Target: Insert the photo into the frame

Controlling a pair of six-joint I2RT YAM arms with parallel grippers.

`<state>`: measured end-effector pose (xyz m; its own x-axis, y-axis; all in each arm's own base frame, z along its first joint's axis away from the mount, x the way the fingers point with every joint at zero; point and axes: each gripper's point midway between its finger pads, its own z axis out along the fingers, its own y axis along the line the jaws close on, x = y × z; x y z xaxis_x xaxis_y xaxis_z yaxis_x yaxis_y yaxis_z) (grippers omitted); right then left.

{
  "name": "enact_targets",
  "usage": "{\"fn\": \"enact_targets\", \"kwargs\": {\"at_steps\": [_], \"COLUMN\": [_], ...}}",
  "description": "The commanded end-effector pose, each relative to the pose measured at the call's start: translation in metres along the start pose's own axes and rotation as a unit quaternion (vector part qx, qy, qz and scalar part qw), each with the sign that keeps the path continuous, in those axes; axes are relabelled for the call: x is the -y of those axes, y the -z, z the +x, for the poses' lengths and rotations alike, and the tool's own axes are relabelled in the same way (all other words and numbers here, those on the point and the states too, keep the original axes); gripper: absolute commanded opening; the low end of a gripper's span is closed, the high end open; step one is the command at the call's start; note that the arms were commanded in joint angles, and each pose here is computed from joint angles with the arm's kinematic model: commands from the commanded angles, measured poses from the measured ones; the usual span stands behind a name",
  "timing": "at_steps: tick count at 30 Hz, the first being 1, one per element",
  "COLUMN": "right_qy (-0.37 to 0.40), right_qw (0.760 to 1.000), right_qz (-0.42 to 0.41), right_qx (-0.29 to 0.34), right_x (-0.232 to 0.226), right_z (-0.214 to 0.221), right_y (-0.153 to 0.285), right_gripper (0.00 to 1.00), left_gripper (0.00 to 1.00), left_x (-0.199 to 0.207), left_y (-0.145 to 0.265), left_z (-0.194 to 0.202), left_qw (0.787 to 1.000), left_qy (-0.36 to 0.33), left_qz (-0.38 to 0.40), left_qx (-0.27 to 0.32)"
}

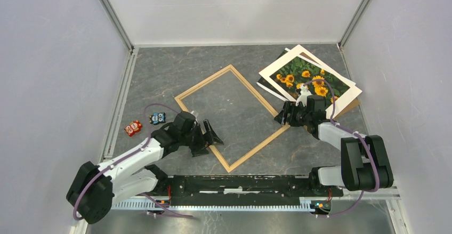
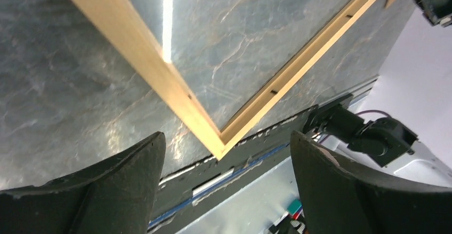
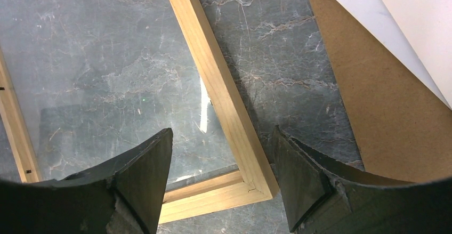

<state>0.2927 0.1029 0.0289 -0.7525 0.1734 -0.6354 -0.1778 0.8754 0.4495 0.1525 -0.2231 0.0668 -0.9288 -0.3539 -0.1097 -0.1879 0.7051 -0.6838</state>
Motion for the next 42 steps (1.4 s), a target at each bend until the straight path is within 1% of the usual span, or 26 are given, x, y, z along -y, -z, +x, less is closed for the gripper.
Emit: {"fn": "enact_targets", "kwargs": {"at_steps": [1,2,3,4,6,9,11,13,15,17,18,20,21,23,26,29,32,33,36,40,42], "right_qy": [-0.007,-0.005,-0.002,0.002,-0.004,-0.029,-0.037,-0.041,-0.041,-0.044,-0.046,-0.056,-0.059,-0.060,-0.070,-0.085,-0.098,-0.097,-0.100,-0.083,-0.073], "right_qw": [0.998,0.998,0.997,0.997,0.995,0.988,0.987,0.986,0.987,0.990,0.992,0.994,0.995,0.995,0.996,0.994,0.992,0.993,0.993,0.994,0.995], "right_qz": [0.040,0.044,0.052,0.057,0.085,0.135,0.144,0.150,0.144,0.120,0.098,0.067,0.055,0.044,0.028,0.021,0.028,0.021,0.014,0.025,0.034], "right_qx": [-0.049,-0.047,-0.049,-0.044,-0.058,-0.065,-0.065,-0.058,-0.050,-0.056,-0.060,-0.063,-0.063,-0.061,-0.056,-0.063,-0.071,-0.061,-0.067,-0.071,-0.063], "right_x": [0.014,0.014,0.015,0.016,0.021,0.031,0.031,0.030,0.027,0.018,0.010,-0.001,-0.005,-0.010,-0.017,-0.019,-0.015,-0.017,-0.019,-0.017,-0.014], "right_z": [0.027,0.026,0.026,0.024,0.029,0.032,0.032,0.031,0.031,0.039,0.043,0.050,0.053,0.053,0.053,0.060,0.068,0.064,0.063,0.051,0.041], "right_y": [0.005,0.006,0.007,0.008,0.013,0.023,0.029,0.035,0.039,0.038,0.036,0.033,0.032,0.030,0.027,0.023,0.019,0.016,0.010,0.002,-0.001], "right_gripper": [0.75,0.75,0.75,0.75,0.76,0.79,0.82,0.84,0.85,0.85,0.85,0.85,0.85,0.85,0.85,0.85,0.85,0.85,0.84,0.85,0.85], "left_gripper": [0.95,0.99,1.00,1.00,1.00,1.00,1.00,1.00,1.00,1.00,1.00,1.00,1.00,1.00,1.00,1.00,1.00,1.00,1.00,1.00,1.00], "left_x": [0.002,0.006,0.011,0.017,0.027,0.058,0.072,0.089,0.095,0.094,0.096,0.085,0.079,0.073,0.057,0.029,0.014,0.009,-0.004,-0.027,-0.036], "left_y": [0.033,0.041,0.048,0.057,0.069,0.085,0.089,0.081,0.074,0.065,0.056,0.041,0.027,0.007,-0.020,-0.037,-0.055,-0.060,-0.066,-0.065,-0.064], "left_z": [0.008,0.002,-0.006,-0.019,-0.051,-0.121,-0.163,-0.204,-0.245,-0.285,-0.305,-0.342,-0.355,-0.378,-0.398,-0.408,-0.402,-0.396,-0.377,-0.355,-0.342], "left_qw": [0.997,0.996,0.994,0.991,0.982,0.962,0.950,0.941,0.930,0.930,0.929,0.927,0.932,0.936,0.943,0.943,0.954,0.957,0.964,0.965,0.966], "left_qy": [-0.069,-0.085,-0.104,-0.120,-0.146,-0.149,-0.123,-0.101,-0.083,-0.044,-0.038,-0.027,-0.030,-0.053,-0.076,-0.087,-0.089,-0.086,-0.064,-0.028,-0.016], "left_qz": [-0.021,-0.025,-0.030,-0.043,-0.083,-0.119,-0.134,-0.121,-0.117,-0.098,-0.091,-0.102,-0.103,-0.113,-0.129,-0.174,-0.179,-0.182,-0.182,-0.204,-0.213], "left_qx": [-0.017,-0.002,0.017,0.041,0.087,0.194,0.255,0.300,0.339,0.351,0.356,0.359,0.345,0.331,0.297,0.268,0.225,0.209,0.185,0.159,0.143]}}
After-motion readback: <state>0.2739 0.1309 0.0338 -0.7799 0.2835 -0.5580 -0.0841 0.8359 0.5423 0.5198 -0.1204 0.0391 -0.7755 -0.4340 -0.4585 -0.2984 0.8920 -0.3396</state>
